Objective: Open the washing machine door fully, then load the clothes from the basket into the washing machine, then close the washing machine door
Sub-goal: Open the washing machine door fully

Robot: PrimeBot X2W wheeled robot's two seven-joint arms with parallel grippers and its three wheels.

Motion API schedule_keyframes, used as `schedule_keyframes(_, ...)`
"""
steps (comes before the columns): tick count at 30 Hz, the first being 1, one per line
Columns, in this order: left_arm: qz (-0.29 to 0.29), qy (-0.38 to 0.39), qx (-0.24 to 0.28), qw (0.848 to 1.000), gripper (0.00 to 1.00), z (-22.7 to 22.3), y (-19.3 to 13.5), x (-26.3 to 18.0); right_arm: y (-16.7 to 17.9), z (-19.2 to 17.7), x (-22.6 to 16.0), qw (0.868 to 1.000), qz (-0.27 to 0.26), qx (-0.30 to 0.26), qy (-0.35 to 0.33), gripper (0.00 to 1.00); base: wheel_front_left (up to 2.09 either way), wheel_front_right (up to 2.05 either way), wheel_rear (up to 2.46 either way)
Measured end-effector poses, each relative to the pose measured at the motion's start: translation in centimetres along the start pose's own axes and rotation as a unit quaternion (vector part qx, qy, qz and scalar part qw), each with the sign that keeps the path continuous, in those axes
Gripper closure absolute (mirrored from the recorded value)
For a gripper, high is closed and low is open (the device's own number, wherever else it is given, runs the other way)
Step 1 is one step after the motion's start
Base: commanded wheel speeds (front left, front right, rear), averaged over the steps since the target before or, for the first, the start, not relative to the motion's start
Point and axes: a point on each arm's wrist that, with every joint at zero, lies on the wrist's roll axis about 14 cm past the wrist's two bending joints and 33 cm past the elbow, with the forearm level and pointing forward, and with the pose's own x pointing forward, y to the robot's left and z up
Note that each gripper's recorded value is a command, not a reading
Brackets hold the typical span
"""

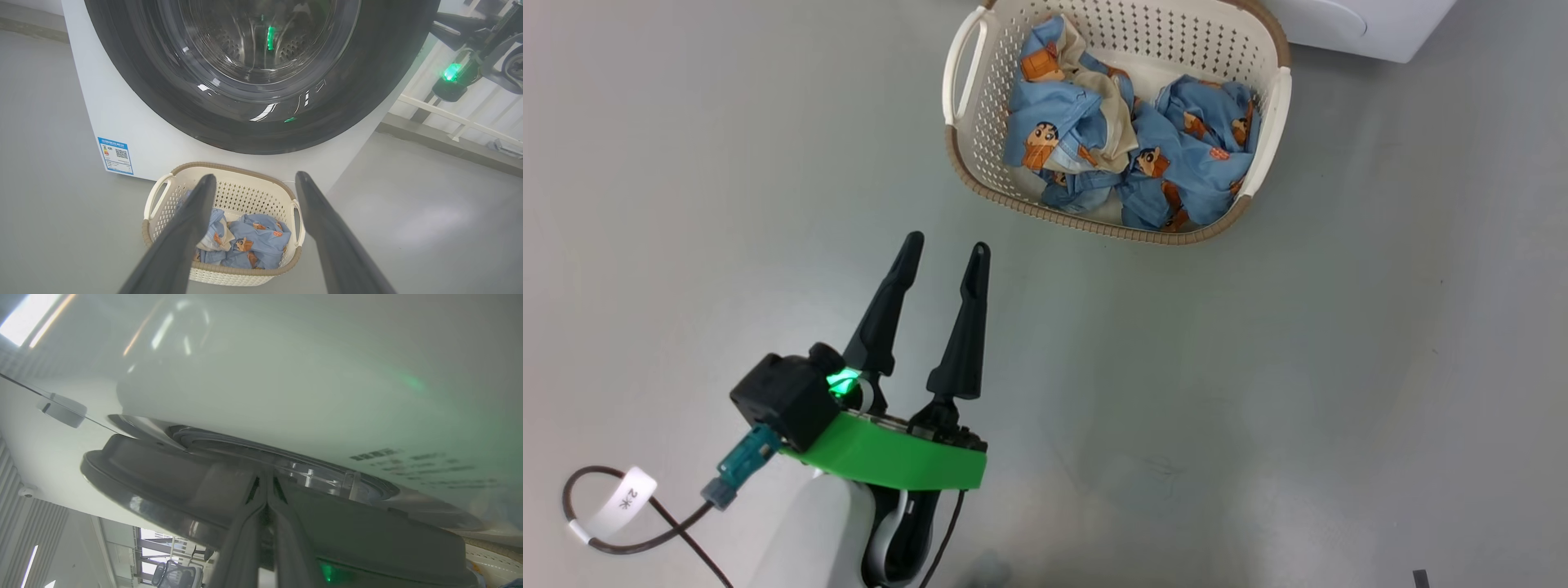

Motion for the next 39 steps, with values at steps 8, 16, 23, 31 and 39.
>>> schedule_keyframes(8, -0.004, 0.003, -0.004, 1.000, 0.00, -0.2, -0.3, 0.1, 0.0, -0.2, 0.6, 1.000, 0.000, -0.010, 0.008, 1.00, 0.00, 0.00, 0.00)
schedule_keyframes(16, -0.005, -0.004, -0.002, 1.000, 0.00, 0.4, -0.3, 0.2, 0.5, -0.6, 1.2, 1.000, 0.004, -0.017, 0.016, 1.00, 0.00, 0.00, 0.00)
schedule_keyframes(23, -0.008, -0.012, -0.004, 1.000, 0.00, 1.0, -0.5, 0.1, 1.1, -1.6, 1.2, 0.999, 0.002, -0.027, 0.040, 1.00, 0.00, 0.00, 0.00)
schedule_keyframes(31, -0.013, -0.027, -0.004, 1.000, 0.00, 2.2, -1.0, -0.1, 1.6, -3.8, 0.6, 0.997, -0.003, -0.028, 0.068, 1.00, 0.00, 0.00, 0.00)
schedule_keyframes(39, -0.020, -0.046, -0.001, 0.999, 0.00, 3.6, -1.6, -0.7, 2.4, -6.8, -0.6, 0.993, -0.013, -0.033, 0.111, 1.00, 0.00, 0.00, 0.00)
